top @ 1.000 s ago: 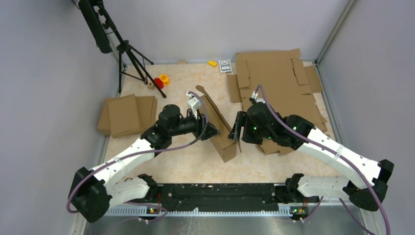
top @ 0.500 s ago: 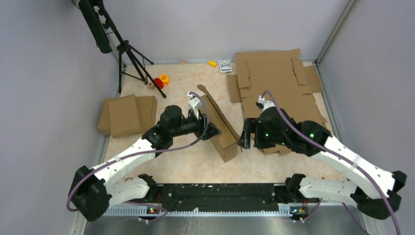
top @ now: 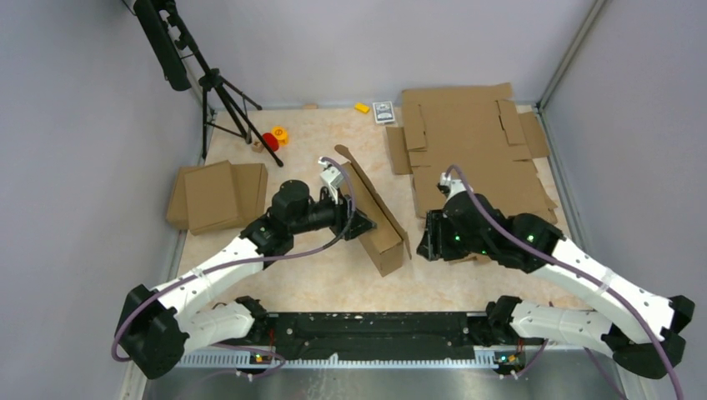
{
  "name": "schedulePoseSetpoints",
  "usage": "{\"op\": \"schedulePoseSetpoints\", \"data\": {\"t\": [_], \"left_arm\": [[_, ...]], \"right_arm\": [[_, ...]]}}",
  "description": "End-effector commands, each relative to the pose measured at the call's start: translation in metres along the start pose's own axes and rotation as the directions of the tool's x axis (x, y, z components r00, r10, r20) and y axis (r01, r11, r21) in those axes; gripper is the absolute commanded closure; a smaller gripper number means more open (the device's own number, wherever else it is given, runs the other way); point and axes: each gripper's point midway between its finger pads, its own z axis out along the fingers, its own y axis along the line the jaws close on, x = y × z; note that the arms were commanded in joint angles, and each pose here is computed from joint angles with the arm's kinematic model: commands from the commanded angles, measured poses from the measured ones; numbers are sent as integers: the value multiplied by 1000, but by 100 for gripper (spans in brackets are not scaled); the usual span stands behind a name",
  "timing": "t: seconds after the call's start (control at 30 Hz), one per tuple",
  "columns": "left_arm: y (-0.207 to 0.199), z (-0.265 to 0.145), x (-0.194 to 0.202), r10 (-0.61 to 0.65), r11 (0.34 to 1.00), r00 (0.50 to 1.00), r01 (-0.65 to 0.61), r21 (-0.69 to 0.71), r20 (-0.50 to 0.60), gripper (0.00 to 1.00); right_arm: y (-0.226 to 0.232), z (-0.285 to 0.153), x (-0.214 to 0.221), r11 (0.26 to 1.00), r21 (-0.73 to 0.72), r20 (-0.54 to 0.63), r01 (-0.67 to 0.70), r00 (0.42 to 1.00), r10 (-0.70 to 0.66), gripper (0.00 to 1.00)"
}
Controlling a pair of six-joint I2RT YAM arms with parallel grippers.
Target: Fold the paper box
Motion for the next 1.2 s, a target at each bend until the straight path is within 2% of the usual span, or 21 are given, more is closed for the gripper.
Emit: {"op": "schedulePoseSetpoints", "data": {"t": [0.0,0.07,0.2,0.63,0.8,0.93,1.17], "left_arm": [[2,-4,7,-11,1000,1000,11,-24,-21,47],[2,-4,7,-10,1000,1000,9,-25,-26,47],[3,-4,7,-11,1000,1000,10,-29,-29,46],[2,-3,7,-10,1000,999,9,-19,-34,46],[2,-2,8,-11,1000,999,10,-17,-39,46],[2,-2,7,-11,1000,999,10,-19,-37,46],[1,-2,9,-13,1000,999,12,-15,-42,46]], "right_arm": [[24,18,1,994,-107,-14,32,999,-34,54],[39,20,-4,983,-178,4,34,999,-34,54],[53,27,-5,972,-232,-3,39,999,-41,54],[53,40,-10,974,-211,16,86,996,-84,53],[51,43,-13,954,-214,51,211,977,-205,52],[40,46,-21,932,-161,99,323,945,-310,44],[37,44,-34,887,-131,180,442,891,-417,41]]}}
